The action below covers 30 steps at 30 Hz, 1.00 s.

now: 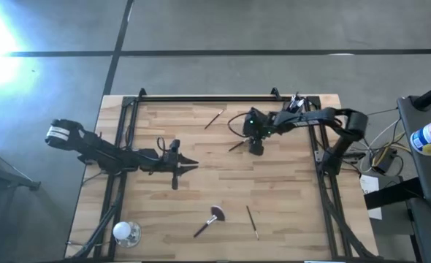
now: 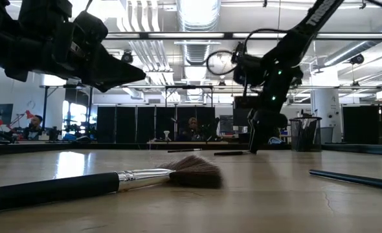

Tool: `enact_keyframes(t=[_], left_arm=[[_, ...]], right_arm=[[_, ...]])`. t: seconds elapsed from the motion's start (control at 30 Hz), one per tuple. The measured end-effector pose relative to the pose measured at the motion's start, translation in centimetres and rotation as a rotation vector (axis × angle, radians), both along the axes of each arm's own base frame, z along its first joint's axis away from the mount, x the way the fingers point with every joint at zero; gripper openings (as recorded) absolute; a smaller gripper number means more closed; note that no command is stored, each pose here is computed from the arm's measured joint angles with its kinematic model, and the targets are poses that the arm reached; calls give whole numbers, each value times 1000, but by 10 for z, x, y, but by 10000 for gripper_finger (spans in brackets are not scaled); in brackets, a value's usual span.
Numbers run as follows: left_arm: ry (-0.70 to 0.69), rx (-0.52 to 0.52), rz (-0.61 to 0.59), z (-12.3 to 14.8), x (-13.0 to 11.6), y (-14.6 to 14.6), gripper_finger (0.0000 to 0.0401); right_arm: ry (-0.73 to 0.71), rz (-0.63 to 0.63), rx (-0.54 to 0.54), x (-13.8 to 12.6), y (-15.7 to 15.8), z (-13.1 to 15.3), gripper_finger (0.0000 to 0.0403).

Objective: Put items in baskets/containers
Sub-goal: Put the eyeshadow brush into the pen holder

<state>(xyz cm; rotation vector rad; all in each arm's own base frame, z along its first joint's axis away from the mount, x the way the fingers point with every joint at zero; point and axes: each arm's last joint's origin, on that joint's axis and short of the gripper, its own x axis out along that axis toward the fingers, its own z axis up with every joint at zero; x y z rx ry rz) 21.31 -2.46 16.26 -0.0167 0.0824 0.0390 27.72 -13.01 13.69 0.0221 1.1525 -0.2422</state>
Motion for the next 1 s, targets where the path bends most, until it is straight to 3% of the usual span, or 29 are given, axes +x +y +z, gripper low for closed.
enact_keyframes(t=[0.27, 0.57, 0.7, 1.0], left_arm=[[10, -7, 0, -1, 0, 0, 59], [81, -173, 40, -5, 3, 4, 59], [183, -196, 58, -7, 9, 3, 60], [346, -194, 85, 1, 23, 2, 97]], right_arm=[[147, 17, 69, 15, -12, -7, 166], [181, 6, 123, 18, -6, 1, 58], [209, 58, 80, 22, 7, 1, 16], [223, 199, -69, 43, 56, 13, 14]])
